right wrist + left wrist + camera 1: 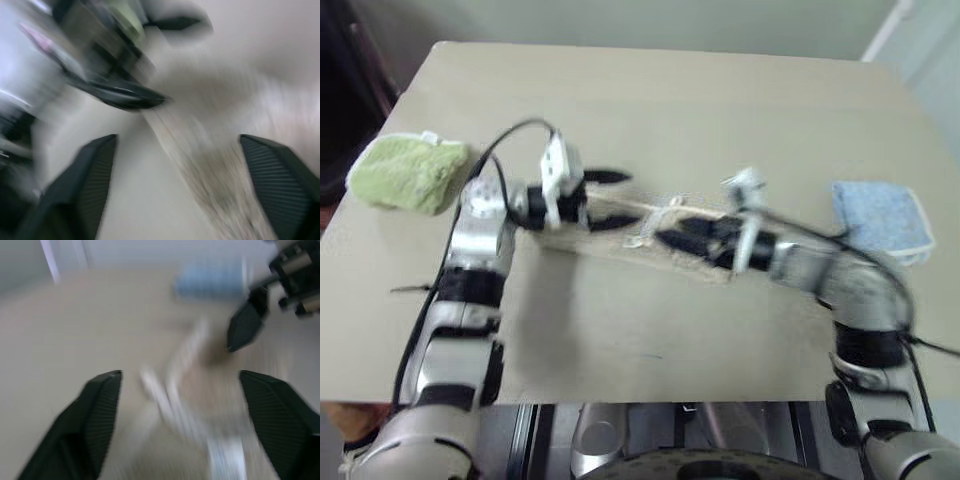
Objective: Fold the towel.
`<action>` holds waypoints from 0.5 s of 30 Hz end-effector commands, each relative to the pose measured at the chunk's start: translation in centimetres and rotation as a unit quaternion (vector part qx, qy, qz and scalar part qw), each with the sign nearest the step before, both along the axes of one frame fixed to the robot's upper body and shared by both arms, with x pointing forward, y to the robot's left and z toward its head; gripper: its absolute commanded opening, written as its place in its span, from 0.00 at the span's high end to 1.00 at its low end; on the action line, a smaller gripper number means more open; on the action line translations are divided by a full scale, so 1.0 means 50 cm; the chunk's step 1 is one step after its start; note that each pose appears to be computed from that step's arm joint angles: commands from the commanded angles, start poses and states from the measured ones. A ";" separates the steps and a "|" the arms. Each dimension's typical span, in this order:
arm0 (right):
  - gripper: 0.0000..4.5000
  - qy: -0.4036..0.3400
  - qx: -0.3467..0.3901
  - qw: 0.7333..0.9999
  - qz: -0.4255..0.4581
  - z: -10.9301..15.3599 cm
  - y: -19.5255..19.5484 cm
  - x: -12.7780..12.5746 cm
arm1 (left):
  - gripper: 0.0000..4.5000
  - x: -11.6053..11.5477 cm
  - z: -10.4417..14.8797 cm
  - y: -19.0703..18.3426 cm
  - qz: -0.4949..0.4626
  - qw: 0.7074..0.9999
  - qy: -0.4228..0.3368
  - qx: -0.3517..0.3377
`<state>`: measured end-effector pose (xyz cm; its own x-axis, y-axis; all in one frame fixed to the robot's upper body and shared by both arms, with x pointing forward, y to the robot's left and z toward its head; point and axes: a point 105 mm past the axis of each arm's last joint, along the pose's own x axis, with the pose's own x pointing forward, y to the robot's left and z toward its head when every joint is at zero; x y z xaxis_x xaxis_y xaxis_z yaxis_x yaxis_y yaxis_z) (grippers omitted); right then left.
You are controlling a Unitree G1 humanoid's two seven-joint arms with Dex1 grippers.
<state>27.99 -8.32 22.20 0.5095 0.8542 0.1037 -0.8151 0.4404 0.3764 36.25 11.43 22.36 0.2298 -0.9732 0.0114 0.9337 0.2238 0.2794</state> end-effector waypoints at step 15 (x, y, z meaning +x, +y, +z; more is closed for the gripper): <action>0.99 -0.049 -0.019 0.999 -0.015 0.015 -0.021 -0.023 | 0.56 -0.055 -0.015 -0.005 -0.090 0.993 0.074 -0.017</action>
